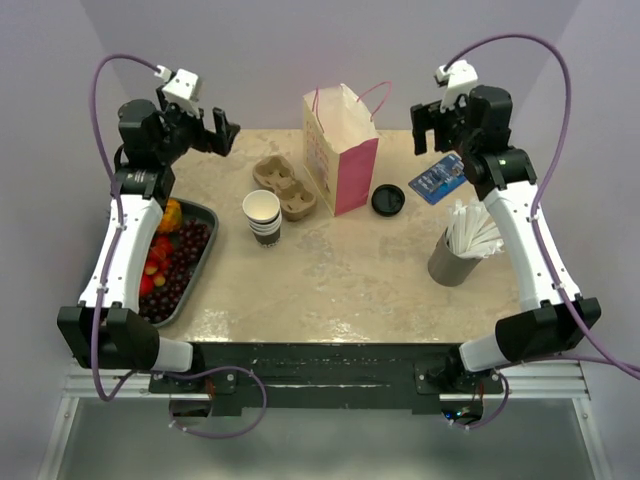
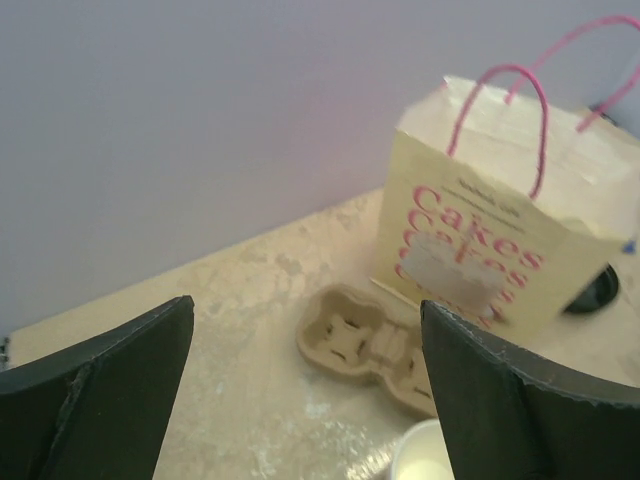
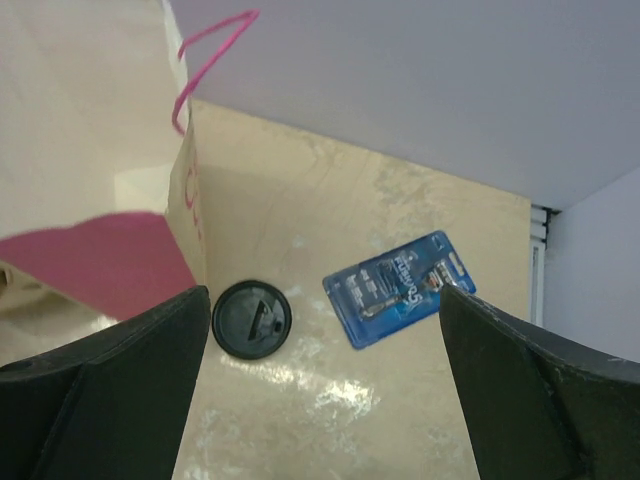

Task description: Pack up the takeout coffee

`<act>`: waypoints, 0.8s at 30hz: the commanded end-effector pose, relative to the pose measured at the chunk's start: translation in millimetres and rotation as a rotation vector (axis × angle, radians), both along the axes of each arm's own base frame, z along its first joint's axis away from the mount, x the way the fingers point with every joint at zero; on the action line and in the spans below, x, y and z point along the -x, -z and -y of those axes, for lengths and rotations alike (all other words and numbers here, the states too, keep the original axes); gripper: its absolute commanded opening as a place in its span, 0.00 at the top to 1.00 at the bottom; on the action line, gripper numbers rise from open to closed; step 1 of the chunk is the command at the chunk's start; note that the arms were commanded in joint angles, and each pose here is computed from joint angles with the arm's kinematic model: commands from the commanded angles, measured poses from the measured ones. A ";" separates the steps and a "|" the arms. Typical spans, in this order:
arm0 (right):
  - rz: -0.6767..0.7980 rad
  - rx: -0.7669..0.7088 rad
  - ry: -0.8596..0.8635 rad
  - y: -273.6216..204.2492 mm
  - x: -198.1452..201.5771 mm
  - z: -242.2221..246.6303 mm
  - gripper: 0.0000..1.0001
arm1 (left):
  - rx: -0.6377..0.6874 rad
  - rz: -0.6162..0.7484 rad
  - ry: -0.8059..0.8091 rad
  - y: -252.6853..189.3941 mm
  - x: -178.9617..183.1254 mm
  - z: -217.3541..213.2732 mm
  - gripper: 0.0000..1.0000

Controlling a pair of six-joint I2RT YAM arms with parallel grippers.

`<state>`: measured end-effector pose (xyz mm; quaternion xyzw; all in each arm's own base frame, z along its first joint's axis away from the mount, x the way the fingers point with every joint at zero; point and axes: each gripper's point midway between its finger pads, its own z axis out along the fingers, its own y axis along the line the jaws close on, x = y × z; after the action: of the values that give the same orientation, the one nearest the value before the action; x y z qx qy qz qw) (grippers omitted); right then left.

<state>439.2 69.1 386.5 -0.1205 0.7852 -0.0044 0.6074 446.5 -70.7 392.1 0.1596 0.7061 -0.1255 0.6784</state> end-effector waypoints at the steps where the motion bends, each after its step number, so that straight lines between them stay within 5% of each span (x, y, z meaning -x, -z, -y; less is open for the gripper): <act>1: -0.064 0.075 -0.259 19.1 22.5 -33.1 0.01 | -0.056 -0.056 0.226 4.3 26.7 31.1 0.01; 9: -0.142 0.146 -0.503 51.1 52.2 -73.6 0.04 | -0.352 -0.275 0.570 71.1 84.9 82.1 0.19; 24: -0.155 0.095 -0.496 57.6 51.9 -83.0 0.04 | -0.614 -0.546 0.610 147.6 131.1 104.8 0.39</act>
<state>394.1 150.1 318.5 -0.3383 0.7854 0.1095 0.5068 327.7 -190.6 257.8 0.4845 0.7694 -0.1761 0.3772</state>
